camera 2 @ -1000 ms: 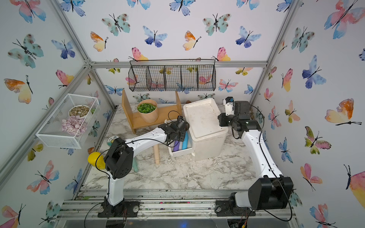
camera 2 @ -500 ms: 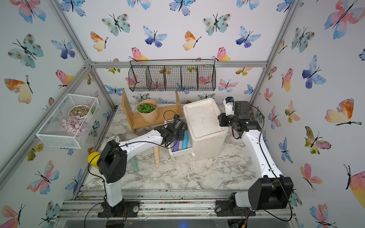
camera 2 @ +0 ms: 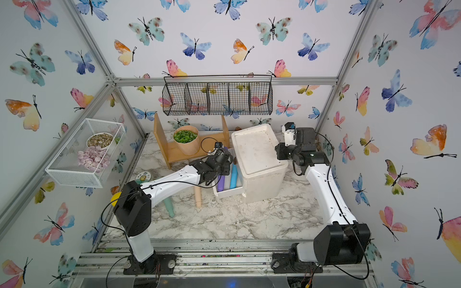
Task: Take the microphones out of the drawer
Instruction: Pick up the microphone from the drawer, then place the microphone at the center of the board.
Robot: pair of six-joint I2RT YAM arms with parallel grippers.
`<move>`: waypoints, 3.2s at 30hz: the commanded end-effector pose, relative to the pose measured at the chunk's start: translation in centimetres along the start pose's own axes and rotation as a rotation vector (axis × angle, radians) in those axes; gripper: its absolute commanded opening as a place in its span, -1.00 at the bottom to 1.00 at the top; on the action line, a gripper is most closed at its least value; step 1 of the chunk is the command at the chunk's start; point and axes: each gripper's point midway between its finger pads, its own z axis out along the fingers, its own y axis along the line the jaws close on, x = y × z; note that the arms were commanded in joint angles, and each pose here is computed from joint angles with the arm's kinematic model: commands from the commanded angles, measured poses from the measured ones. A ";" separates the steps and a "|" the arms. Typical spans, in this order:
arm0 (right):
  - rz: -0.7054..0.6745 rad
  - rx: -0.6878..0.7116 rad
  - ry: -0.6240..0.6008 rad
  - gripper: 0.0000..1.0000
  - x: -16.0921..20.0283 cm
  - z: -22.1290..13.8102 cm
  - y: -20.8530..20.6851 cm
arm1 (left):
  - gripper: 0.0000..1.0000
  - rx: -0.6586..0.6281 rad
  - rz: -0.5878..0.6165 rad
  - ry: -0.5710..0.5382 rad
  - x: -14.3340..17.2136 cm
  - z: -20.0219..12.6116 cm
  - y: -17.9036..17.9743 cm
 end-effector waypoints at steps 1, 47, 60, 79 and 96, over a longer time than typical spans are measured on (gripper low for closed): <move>0.069 -0.116 -0.012 -0.82 -0.2 0.7 1.9 | -0.28 -0.049 0.005 -0.067 -1.8 -2.3 1.6; 0.058 -0.103 0.029 -0.82 0.8 1.2 1.5 | -0.24 -0.265 -0.353 0.023 4.0 -5.5 24.4; 0.059 -0.106 0.027 -0.82 0.8 1.1 1.6 | -0.22 -0.290 -0.431 0.173 12.0 -2.0 25.2; 0.066 -0.107 0.023 -0.82 0.7 1.0 1.7 | 0.00 -0.324 -0.423 0.269 15.8 0.0 25.8; 0.068 -0.110 0.017 -0.82 0.5 1.0 1.7 | 0.12 -0.276 -0.417 0.218 12.4 -0.9 24.8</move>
